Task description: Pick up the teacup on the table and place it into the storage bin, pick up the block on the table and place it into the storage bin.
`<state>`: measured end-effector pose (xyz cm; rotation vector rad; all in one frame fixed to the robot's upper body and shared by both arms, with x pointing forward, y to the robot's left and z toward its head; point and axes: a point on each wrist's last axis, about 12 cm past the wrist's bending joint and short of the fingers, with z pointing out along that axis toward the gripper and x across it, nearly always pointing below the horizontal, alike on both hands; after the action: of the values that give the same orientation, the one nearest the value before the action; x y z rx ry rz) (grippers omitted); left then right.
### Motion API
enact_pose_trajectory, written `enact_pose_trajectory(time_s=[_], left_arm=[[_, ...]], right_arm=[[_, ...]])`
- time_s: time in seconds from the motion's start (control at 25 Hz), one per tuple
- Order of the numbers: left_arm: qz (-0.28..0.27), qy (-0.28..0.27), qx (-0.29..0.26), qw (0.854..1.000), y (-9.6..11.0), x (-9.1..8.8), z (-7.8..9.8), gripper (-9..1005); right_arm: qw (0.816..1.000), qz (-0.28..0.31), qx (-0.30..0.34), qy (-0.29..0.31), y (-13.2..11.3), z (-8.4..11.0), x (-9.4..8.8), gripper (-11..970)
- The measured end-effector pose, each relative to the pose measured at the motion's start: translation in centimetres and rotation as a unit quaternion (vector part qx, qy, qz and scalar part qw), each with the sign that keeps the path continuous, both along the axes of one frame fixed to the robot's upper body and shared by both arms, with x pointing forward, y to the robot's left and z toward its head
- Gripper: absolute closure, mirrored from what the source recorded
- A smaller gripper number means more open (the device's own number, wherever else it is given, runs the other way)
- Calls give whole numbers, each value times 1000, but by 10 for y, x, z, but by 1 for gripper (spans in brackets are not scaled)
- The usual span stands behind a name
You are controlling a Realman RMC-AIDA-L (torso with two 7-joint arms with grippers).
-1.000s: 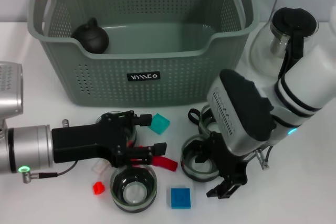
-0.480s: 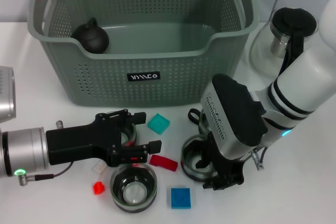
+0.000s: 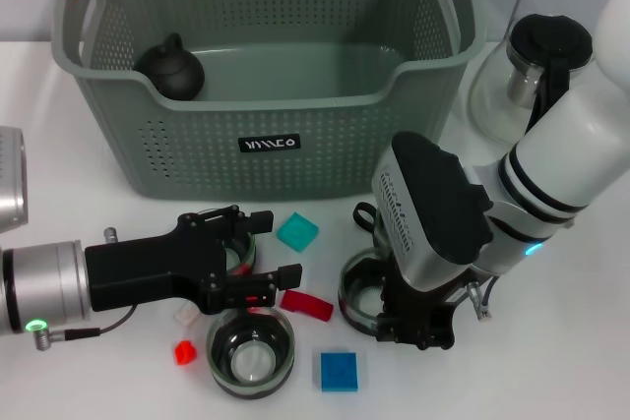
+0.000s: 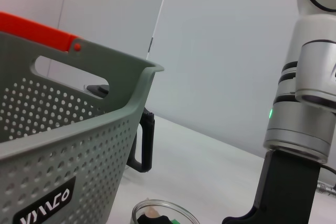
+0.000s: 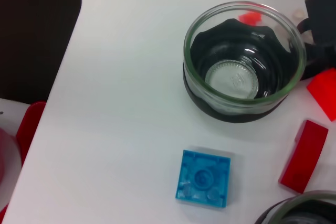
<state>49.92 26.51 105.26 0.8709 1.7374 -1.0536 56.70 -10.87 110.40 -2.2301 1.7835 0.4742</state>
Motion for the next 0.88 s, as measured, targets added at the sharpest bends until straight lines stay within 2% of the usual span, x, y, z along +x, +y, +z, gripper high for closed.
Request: enact_pose_trajectory(time_s=[0.2,0.4,0.68,0.72,0.76,0.8,0.88], left_arm=[[0,0,-1,1000,0,-1,0,137],[-1,4,-4,1000,4,-4,0,137],[-1,2,0,1000,5,-3,0,137],[-1,2,1,1000,5,-3,0,137],[0,2,1,1000,5,-3,0,137],[0,1,1,1000,4,-3,0,137],[-1,1,0,1000,4,-3,0,137]], right_arm=[[1000,6,7,1,-1,6,-4,889],[1000,-3,22,14,-5,24,-11,902],[998,-31,50,21,-22,76,-21,901],[998,-37,55,9,-24,85,-22,901],[997,-43,61,-16,-26,104,-26,900],[997,-43,61,-16,-26,104,-26,900],[996,-46,72,-38,-26,124,-28,900]])
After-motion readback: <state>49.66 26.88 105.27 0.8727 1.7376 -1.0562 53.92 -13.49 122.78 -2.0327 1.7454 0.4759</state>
